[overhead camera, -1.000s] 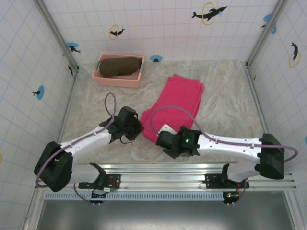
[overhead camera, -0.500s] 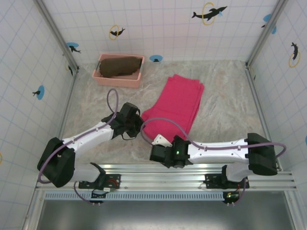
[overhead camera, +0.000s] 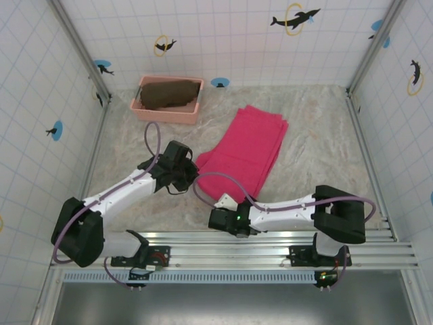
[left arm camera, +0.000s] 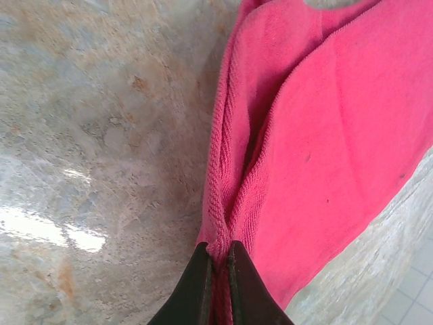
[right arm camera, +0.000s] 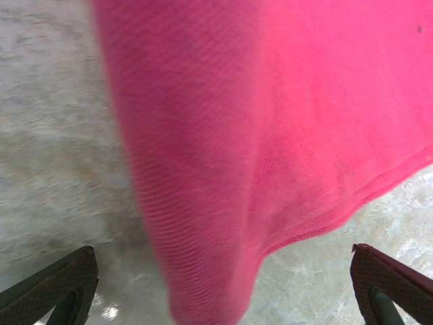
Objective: Roll up the long pants
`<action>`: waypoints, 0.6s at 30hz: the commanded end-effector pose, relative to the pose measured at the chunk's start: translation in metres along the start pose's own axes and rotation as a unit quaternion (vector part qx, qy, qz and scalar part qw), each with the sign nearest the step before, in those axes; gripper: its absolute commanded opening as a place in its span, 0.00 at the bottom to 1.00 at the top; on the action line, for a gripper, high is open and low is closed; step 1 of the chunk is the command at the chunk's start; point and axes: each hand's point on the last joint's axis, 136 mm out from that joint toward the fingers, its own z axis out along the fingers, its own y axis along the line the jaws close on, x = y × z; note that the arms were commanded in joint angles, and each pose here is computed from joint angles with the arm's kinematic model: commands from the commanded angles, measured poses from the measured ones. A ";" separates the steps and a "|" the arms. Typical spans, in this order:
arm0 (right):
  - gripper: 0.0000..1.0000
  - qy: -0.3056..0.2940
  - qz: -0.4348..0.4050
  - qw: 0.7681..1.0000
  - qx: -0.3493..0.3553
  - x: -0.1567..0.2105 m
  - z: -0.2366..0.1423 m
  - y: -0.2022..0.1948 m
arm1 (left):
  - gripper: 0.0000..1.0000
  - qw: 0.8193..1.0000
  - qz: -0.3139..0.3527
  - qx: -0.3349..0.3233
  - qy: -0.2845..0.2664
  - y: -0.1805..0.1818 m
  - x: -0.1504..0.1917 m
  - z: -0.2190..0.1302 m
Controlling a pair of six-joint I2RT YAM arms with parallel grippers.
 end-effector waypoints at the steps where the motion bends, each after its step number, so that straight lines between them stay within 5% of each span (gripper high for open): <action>1: 0.85 -0.002 0.012 1.000 0.024 0.003 0.011 -0.009 | 0.00 1.000 0.011 0.000 -0.001 -0.001 -0.002 -0.012; 5: 0.42 -0.006 0.010 1.000 0.017 -0.001 0.017 -0.009 | 0.00 1.000 0.009 -0.002 0.001 0.001 -0.001 -0.011; 7: 0.09 -0.003 0.000 1.000 0.019 -0.006 0.019 -0.007 | 0.00 1.000 0.008 -0.006 0.002 0.004 -0.001 -0.009; 8: 0.00 0.000 -0.006 1.000 0.019 -0.008 0.019 -0.006 | 0.00 1.000 0.007 -0.007 0.002 0.005 -0.001 -0.009; 10: 0.00 -0.002 -0.018 1.000 0.012 -0.016 0.015 -0.002 | 0.00 1.000 0.009 -0.010 -0.005 0.006 -0.005 -0.011; 11: 0.00 -0.007 -0.025 1.000 0.008 -0.021 0.010 0.000 | 0.07 1.000 0.013 -0.014 -0.012 0.007 -0.008 -0.013; 13: 0.00 -0.015 -0.039 0.999 0.001 -0.028 0.001 0.002 | 0.69 0.999 0.026 -0.019 -0.026 0.008 -0.016 -0.018; 14: 0.00 -0.016 -0.047 0.999 -0.007 -0.031 -0.003 0.003 | 0.92 0.998 0.034 -0.026 -0.036 0.010 -0.021 -0.022; 18: 0.00 -0.027 -0.061 0.996 -0.053 -0.042 -0.020 0.011 | 0.97 0.995 0.051 -0.065 -0.061 0.025 -0.033 -0.036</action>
